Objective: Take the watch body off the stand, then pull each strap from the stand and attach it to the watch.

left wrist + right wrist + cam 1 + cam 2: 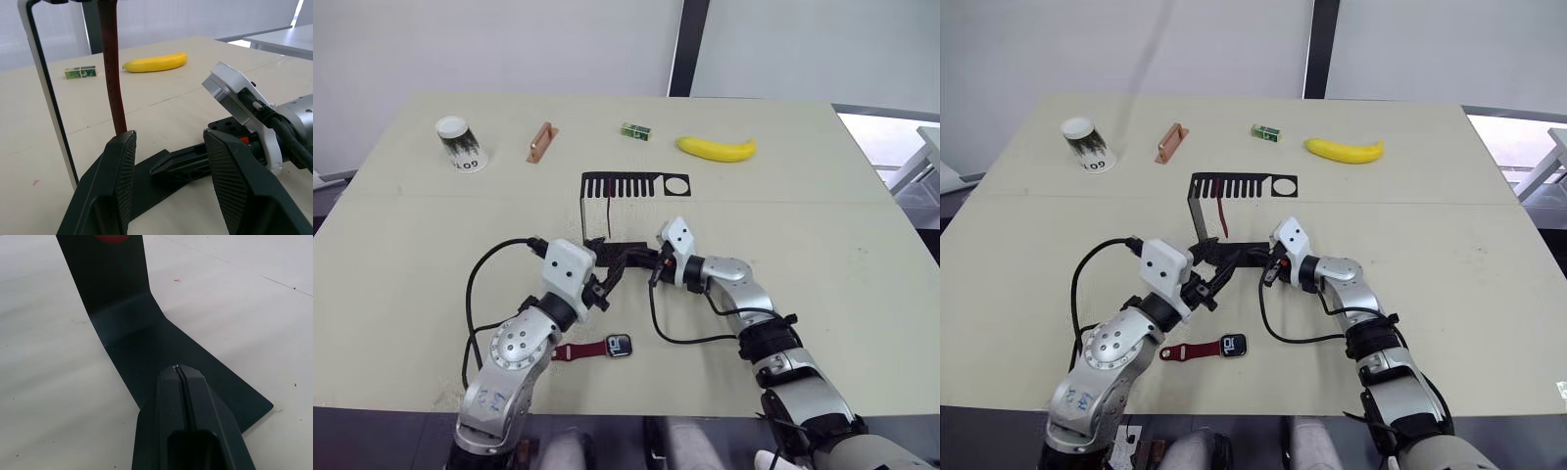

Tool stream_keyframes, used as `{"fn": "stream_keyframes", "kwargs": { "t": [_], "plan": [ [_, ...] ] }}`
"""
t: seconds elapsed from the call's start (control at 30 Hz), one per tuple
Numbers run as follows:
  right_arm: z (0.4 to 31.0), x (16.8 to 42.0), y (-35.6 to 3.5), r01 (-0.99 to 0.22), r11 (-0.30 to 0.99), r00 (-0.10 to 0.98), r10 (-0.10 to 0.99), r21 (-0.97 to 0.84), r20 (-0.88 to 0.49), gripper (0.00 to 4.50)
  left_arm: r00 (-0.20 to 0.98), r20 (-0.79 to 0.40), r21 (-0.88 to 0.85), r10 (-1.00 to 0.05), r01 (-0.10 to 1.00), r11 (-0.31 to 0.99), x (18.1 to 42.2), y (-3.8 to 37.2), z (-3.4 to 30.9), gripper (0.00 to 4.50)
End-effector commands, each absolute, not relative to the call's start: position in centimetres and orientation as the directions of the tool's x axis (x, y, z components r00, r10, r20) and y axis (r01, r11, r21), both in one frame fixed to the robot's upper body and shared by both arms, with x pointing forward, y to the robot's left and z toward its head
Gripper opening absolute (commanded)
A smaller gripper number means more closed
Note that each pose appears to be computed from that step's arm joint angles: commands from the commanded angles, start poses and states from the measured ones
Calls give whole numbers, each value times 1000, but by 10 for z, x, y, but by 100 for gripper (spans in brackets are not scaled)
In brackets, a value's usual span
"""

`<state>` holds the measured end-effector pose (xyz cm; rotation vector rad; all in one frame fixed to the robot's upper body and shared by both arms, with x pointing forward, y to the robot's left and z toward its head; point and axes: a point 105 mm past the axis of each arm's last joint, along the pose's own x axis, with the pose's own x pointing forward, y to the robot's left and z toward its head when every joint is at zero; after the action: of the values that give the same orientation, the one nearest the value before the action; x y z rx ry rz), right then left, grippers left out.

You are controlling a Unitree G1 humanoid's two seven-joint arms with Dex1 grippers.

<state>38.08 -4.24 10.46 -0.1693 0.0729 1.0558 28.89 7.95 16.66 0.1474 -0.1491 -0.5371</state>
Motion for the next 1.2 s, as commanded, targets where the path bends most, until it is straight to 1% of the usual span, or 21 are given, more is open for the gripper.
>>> {"fn": "stream_keyframes", "kwargs": {
  "t": [0.03,0.17,0.27,0.43,0.67,0.77,1.0,1.13,1.2],
  "plan": [
    [89,376,-39,-889,453,457,868,-67,-197,0,867,143,224,-478,442,868,295,79,174,225],
    [89,377,-37,-891,450,453,868,-63,-202,0,891,170,218,-421,382,898,303,78,175,225],
    [89,377,-36,-892,448,450,869,-58,-206,0,882,168,217,-440,402,889,305,72,172,225],
    [87,374,-34,-897,439,439,873,-48,-214,0,897,181,221,-404,363,905,316,76,172,225],
    [83,372,-36,-897,440,437,870,-39,-227,0,903,220,201,-370,329,923,329,70,178,225],
    [80,371,-36,-897,442,436,869,-29,-232,0,893,226,208,-390,347,915,330,63,178,225],
    [77,369,-35,-899,438,431,870,-24,-239,0,887,248,215,-389,341,915,340,56,182,225],
    [76,369,-36,-898,438,431,869,-25,-242,0,897,267,211,-353,303,929,346,58,186,225],
    [76,369,-37,-897,441,433,868,-24,-243,0,898,270,203,-348,301,932,347,58,187,225]
  ]
}}
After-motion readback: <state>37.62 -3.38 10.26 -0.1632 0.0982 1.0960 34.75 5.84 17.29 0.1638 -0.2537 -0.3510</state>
